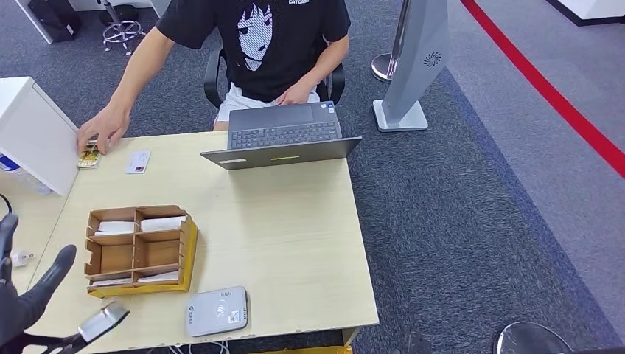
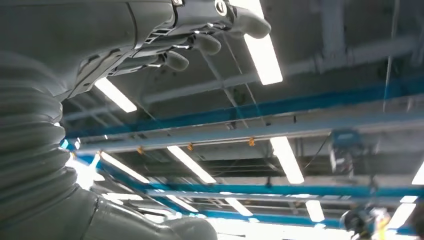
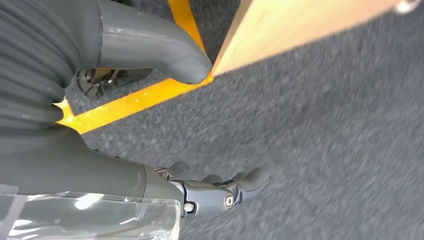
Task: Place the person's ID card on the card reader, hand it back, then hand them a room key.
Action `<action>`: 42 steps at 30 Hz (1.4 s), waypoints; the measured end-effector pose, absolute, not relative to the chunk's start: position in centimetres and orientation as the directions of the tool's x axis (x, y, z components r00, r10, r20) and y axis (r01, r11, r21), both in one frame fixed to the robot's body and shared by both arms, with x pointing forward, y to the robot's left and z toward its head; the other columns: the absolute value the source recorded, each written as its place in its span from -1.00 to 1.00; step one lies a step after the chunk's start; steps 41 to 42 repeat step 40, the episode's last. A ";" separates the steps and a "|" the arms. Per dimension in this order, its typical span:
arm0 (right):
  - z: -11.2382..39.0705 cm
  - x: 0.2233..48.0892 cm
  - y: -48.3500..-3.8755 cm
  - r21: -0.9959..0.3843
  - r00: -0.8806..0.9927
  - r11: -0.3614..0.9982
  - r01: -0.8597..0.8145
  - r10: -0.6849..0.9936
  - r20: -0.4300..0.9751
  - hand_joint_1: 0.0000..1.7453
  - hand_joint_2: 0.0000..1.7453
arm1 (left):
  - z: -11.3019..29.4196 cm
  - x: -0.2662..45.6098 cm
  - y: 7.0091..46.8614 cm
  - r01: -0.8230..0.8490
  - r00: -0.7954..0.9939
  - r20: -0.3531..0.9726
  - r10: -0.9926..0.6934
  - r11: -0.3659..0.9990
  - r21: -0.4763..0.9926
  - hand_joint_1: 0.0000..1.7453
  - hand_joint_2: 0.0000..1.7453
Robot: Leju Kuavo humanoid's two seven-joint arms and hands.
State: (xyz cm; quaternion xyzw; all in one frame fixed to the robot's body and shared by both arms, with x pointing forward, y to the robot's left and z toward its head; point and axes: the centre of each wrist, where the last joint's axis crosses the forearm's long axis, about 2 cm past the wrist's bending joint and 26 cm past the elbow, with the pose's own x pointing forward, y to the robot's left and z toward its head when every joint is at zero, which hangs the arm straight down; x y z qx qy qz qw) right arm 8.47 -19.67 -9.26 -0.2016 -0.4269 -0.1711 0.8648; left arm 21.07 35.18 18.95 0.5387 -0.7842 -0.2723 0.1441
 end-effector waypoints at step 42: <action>-9.7 5.9 -22.3 -0.309 0.591 0.700 0.644 -0.198 0.782 -1.00 1.00 | 4.3 8.0 32.5 -0.585 0.038 0.856 -0.515 0.683 0.437 -1.00 1.00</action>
